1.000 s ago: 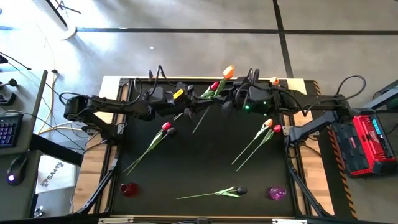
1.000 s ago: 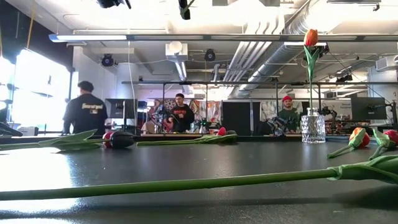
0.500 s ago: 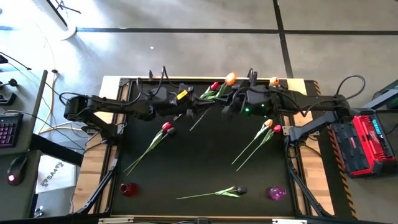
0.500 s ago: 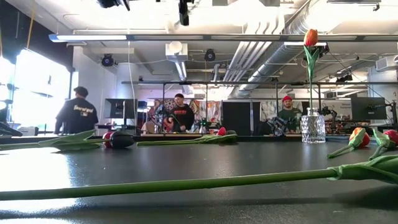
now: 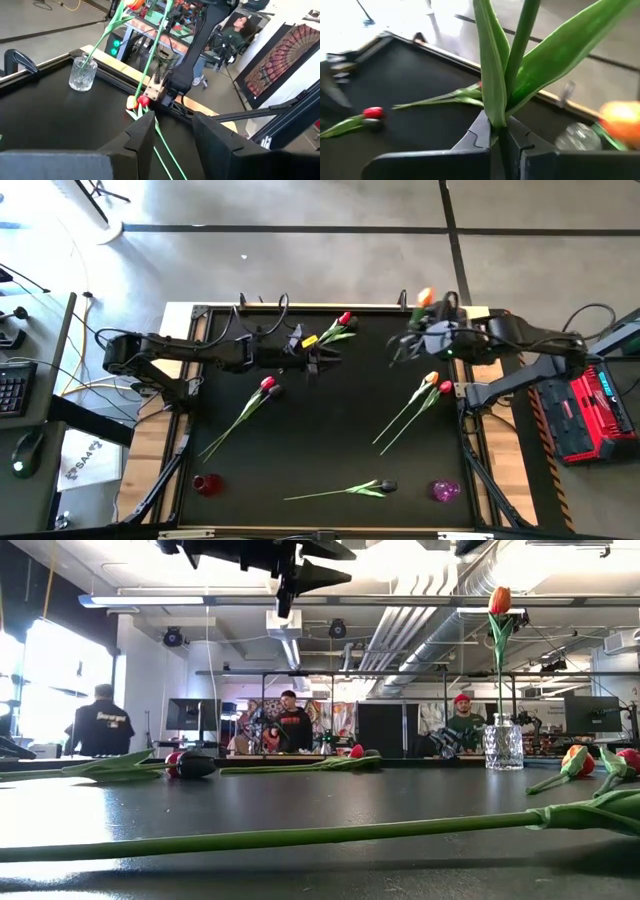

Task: Sort flowers into vase by color
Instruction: Put the left orange tulip into the transparent flower vase

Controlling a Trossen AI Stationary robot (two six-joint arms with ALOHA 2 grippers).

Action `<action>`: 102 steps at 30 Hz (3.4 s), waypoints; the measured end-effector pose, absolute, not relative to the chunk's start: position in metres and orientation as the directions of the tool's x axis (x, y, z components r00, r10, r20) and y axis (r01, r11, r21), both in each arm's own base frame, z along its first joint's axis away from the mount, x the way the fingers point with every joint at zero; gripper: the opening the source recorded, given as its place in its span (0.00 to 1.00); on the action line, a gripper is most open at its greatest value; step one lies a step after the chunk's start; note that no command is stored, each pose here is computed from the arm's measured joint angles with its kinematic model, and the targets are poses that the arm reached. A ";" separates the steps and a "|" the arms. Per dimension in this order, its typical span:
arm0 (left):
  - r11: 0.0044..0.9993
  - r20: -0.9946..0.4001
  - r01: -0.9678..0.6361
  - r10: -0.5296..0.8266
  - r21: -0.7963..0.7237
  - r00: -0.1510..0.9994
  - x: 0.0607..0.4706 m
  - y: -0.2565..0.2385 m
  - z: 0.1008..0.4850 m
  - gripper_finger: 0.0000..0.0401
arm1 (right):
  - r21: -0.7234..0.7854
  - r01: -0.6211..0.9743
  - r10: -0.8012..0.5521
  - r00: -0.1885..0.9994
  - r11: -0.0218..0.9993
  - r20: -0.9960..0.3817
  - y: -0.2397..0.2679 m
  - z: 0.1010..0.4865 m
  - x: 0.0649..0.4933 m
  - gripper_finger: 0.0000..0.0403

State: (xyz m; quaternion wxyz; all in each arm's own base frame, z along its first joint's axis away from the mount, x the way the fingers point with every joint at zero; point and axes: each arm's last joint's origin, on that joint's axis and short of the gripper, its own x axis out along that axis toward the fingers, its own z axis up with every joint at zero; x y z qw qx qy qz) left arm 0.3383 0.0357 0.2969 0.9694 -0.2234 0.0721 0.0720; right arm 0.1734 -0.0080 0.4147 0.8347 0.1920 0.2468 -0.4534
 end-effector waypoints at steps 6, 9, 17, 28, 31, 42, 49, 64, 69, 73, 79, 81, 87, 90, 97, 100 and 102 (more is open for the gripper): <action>0.889 -0.181 -0.178 0.110 -0.421 0.977 0.338 0.036 0.296 0.30 | 0.102 0.910 -0.709 0.380 0.402 -0.593 -0.010 0.417 0.130 0.00; 0.887 -0.183 -0.191 0.124 -0.420 0.975 0.338 0.039 0.296 0.30 | 0.124 0.935 -0.765 0.344 0.332 -0.544 -0.013 0.419 0.117 0.00; 0.880 -0.185 -0.220 0.154 -0.420 0.971 0.336 0.049 0.296 0.30 | 0.066 0.962 -0.809 0.260 0.266 -0.527 -0.026 0.420 0.110 0.00; 0.878 -0.187 -0.233 0.168 -0.418 0.968 0.335 0.054 0.295 0.30 | -0.099 0.986 -0.856 0.064 0.133 -0.514 -0.050 0.421 0.101 0.00; 0.877 -0.193 -0.239 0.171 -0.418 0.966 0.335 0.056 0.295 0.30 | -0.134 0.988 -0.871 0.004 0.081 -0.492 -0.055 0.421 0.098 0.00; 0.878 -0.223 -0.250 0.170 -0.408 0.960 0.335 0.056 0.292 0.30 | -0.175 0.982 -0.897 -0.140 -0.071 -0.420 -0.067 0.424 0.090 0.00; 0.882 -0.227 -0.251 0.170 -0.400 0.959 0.334 0.055 0.291 0.30 | -0.181 0.980 -0.910 -0.145 -0.080 -0.388 -0.071 0.427 0.093 0.00; 0.882 -0.221 -0.249 0.170 -0.400 0.960 0.335 0.056 0.292 0.30 | -0.291 0.955 -0.906 -0.171 -0.057 -0.386 -0.096 0.430 0.109 0.00; 0.882 -0.222 -0.249 0.170 -0.400 0.960 0.335 0.056 0.292 0.30 | -0.359 0.932 -0.888 -0.211 -0.056 -0.408 -0.107 0.427 0.109 0.00; 0.883 -0.222 -0.249 0.170 -0.399 0.960 0.335 0.056 0.292 0.30 | -0.383 0.923 -0.872 -0.214 -0.033 -0.441 -0.115 0.424 0.112 0.00; 0.890 -0.223 -0.247 0.170 -0.383 0.960 0.335 0.056 0.292 0.30 | -0.374 0.927 -0.864 -0.176 0.015 -0.472 -0.136 0.410 0.119 0.00; 0.890 -0.223 -0.247 0.170 -0.383 0.960 0.335 0.056 0.292 0.30 | -0.385 0.923 -0.853 -0.201 0.000 -0.481 -0.144 0.400 0.118 0.00; 0.889 -0.230 -0.249 0.170 -0.383 0.958 0.335 0.056 0.291 0.30 | -0.402 0.912 -0.855 -0.271 -0.081 -0.442 -0.150 0.387 0.116 0.00; 0.888 -0.239 -0.258 0.175 -0.381 0.955 0.334 0.056 0.290 0.30 | -0.385 0.917 -0.871 -0.268 -0.100 -0.412 -0.151 0.386 0.117 0.00; 0.880 -0.238 -0.294 0.216 -0.372 0.947 0.334 0.057 0.290 0.30 | -0.372 0.922 -0.890 -0.255 -0.106 -0.378 -0.150 0.377 0.116 0.00; 0.880 -0.238 -0.295 0.217 -0.371 0.947 0.334 0.057 0.290 0.30 | -0.340 0.936 -0.889 -0.232 -0.094 -0.395 -0.149 0.376 0.115 0.00; 0.880 -0.238 -0.295 0.217 -0.372 0.947 0.334 0.057 0.290 0.30 | -0.324 0.942 -0.886 -0.225 -0.091 -0.406 -0.149 0.375 0.115 0.00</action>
